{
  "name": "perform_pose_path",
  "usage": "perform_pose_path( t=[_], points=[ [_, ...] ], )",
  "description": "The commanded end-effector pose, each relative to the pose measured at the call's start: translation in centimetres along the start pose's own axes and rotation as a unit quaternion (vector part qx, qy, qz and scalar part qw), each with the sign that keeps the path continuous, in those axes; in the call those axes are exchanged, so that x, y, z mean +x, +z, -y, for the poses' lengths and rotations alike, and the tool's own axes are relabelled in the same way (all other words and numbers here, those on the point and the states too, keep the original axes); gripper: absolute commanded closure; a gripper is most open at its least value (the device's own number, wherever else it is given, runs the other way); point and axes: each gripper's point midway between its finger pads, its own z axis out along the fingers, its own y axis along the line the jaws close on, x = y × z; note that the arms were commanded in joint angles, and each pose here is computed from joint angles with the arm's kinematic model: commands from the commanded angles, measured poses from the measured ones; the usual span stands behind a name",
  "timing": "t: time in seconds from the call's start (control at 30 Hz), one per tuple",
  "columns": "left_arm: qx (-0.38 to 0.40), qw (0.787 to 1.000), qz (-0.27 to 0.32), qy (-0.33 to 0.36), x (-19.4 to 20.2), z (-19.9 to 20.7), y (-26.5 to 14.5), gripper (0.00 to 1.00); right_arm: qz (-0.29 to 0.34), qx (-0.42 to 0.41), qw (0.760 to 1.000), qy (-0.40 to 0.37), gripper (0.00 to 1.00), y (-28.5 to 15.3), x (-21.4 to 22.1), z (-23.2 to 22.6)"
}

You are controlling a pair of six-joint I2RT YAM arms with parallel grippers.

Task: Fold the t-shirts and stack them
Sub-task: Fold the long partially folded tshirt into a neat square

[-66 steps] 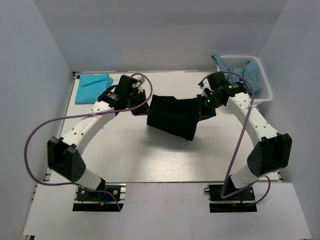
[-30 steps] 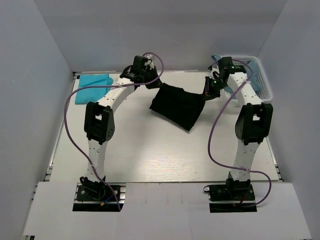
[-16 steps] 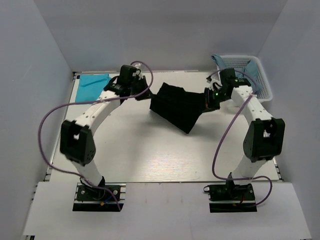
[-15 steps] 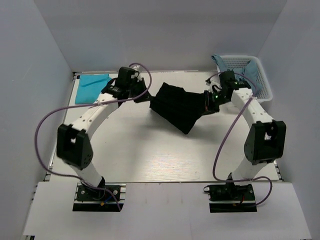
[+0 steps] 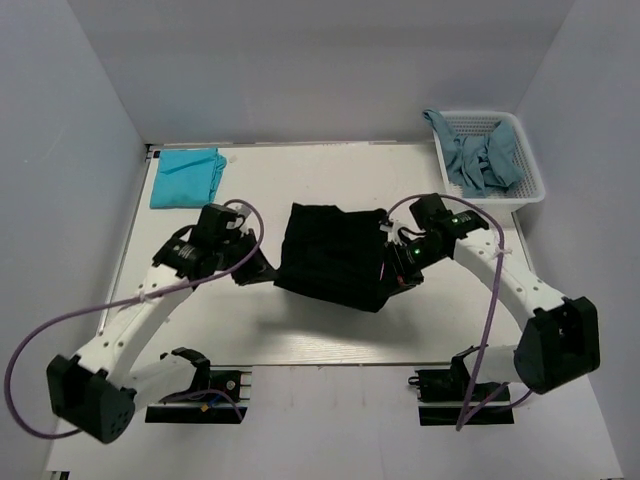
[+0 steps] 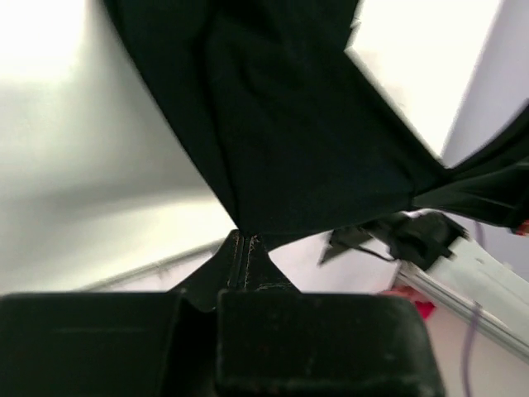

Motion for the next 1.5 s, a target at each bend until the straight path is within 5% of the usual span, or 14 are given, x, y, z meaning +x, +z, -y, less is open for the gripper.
perform_pose_path(
  t=[0.0, 0.17, 0.57, 1.37, 1.43, 1.47],
  points=[
    [0.028, 0.999, 0.014, -0.025, 1.2, 1.6, -4.1, 1.0, -0.012, -0.031, 0.999, -0.011, 1.0, -1.5, 1.9, -3.1],
    [0.051, 0.997, 0.064, -0.017, -0.6, 3.9, -7.2, 1.0, 0.039, -0.007, 0.999, -0.025, 1.0, -3.9, -1.2, -4.6],
    [-0.013, 0.985, 0.173, -0.014, -8.4, 3.2, -3.8, 1.0, 0.055, 0.08, 0.994, 0.041, 1.0, -3.9, -7.8, -0.7],
    [-0.186, 0.975, 0.122, 0.004, -16.7, -1.9, 10.8, 1.0, 0.044, 0.112, 0.988, 0.099, 1.0, 1.9, -16.7, 9.7],
    [-0.206, 0.972, 0.111, -0.002, -16.9, -2.9, 11.3, 1.0, 0.047, 0.115, 0.988, 0.093, 0.78, 2.5, -17.5, 10.7],
    [-0.213, 0.971, 0.11, -0.003, -17.1, -3.1, 11.5, 0.7, 0.05, 0.118, 0.988, 0.089, 0.74, 2.5, -17.8, 10.8]
  ],
)
